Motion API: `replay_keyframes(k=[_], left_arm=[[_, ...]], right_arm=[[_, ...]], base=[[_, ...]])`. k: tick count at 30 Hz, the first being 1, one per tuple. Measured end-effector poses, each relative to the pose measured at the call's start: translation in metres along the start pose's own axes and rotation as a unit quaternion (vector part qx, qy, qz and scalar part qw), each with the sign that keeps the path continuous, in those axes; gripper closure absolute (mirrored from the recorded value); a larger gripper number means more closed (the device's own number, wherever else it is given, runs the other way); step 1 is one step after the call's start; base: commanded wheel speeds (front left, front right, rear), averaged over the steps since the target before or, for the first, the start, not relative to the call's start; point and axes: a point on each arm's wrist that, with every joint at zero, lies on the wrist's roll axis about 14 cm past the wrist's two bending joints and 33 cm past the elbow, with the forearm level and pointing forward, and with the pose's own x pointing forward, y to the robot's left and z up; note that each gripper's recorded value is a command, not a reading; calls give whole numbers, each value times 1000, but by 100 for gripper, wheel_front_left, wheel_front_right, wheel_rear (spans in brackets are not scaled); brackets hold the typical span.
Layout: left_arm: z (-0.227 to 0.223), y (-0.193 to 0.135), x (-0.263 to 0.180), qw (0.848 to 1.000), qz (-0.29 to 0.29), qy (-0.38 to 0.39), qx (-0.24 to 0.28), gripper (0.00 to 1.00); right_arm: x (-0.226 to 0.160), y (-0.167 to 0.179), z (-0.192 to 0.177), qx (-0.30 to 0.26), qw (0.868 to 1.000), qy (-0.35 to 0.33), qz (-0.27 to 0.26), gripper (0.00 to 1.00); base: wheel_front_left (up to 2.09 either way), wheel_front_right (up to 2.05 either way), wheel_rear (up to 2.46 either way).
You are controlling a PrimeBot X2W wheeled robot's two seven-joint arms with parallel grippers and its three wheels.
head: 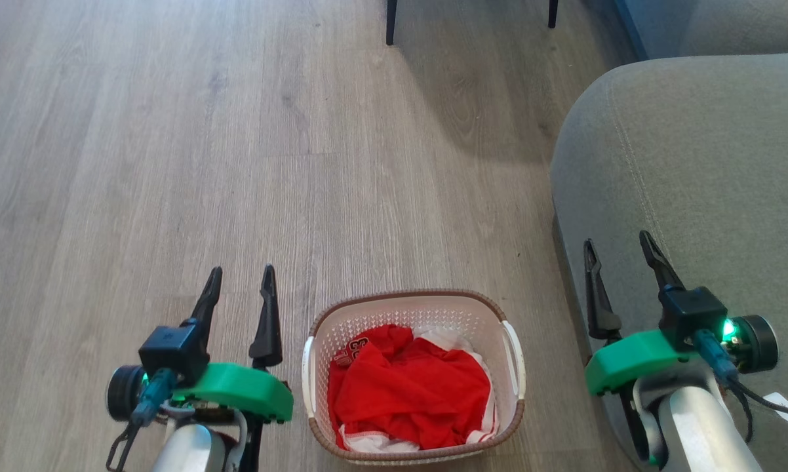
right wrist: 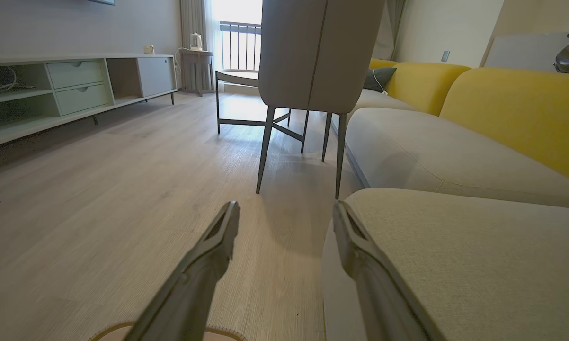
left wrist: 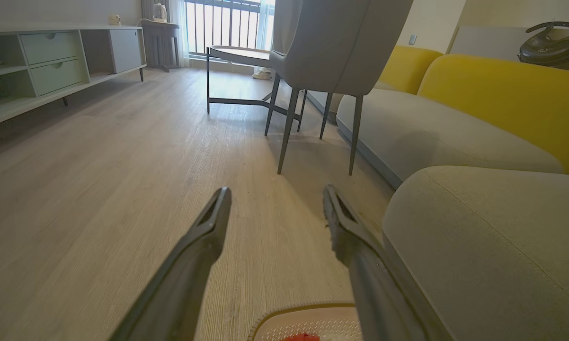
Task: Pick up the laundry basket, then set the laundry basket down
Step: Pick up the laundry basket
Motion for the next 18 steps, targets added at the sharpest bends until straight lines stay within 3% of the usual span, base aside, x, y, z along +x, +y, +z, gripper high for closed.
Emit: replay_keyframes(k=[18], left_arm=[[-21,6,8,999,10,30,-16,0]], right_arm=[[7,1,-22,3,1000,27,5,0]], base=[[0,0,0]])
